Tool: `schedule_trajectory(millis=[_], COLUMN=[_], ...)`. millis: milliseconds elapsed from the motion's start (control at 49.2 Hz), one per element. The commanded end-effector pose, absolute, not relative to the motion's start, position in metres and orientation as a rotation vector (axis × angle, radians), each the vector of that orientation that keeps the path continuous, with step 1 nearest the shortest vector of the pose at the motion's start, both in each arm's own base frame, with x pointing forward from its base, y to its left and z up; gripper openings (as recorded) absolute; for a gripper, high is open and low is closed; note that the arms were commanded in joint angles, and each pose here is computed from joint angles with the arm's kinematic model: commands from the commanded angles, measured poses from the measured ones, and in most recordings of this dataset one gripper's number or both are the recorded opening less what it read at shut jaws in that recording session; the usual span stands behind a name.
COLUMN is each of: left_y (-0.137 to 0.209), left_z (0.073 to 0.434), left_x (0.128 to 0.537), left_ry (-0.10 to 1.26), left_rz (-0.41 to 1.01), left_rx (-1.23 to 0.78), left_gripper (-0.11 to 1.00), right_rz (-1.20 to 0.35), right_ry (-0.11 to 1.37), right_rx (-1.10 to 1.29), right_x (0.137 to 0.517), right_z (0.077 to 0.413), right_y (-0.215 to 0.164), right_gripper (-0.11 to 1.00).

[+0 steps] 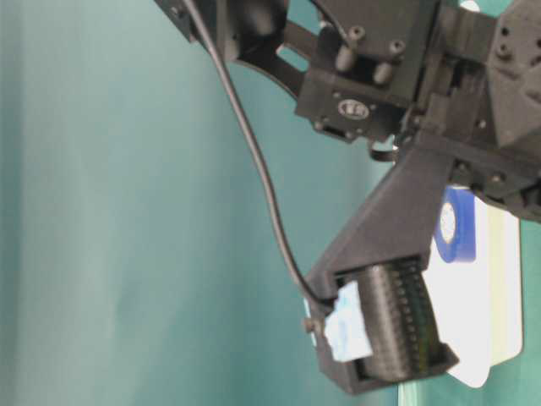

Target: Pick up the tape from a random location and place it into the white case.

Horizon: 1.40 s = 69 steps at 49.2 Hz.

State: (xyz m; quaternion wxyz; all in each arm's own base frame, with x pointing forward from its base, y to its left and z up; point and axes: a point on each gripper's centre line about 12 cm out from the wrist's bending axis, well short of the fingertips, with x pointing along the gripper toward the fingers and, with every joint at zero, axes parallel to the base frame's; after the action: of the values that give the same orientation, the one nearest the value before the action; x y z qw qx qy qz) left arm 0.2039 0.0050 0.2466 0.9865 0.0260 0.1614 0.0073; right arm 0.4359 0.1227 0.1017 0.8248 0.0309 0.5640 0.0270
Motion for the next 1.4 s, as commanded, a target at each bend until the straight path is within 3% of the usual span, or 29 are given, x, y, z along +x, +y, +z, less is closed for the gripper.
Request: schedule_trajectory(millis=[0,793,1382], left_y=[0.005,0.006,0.005], left_z=[0.250,0.251,0.251], left_x=[0.206,0.206,0.206], left_ry=[0.315,0.314,0.314], left_rz=[0.017,0.018,0.017], left_rx=[0.049,0.050,0.051], left_gripper=[0.98,0.98,0.98], right_rz=[0.062,0.068,0.071], right_ry=[1.177,1.149,1.137], right_rx=[0.064,0.070,0.070], right_x=[0.439,0.440,0.441], right_z=[0.110,0.122,0.134], right_y=[0.123,0.123,0.123], right_gripper=[0.58,0.36,0.31])
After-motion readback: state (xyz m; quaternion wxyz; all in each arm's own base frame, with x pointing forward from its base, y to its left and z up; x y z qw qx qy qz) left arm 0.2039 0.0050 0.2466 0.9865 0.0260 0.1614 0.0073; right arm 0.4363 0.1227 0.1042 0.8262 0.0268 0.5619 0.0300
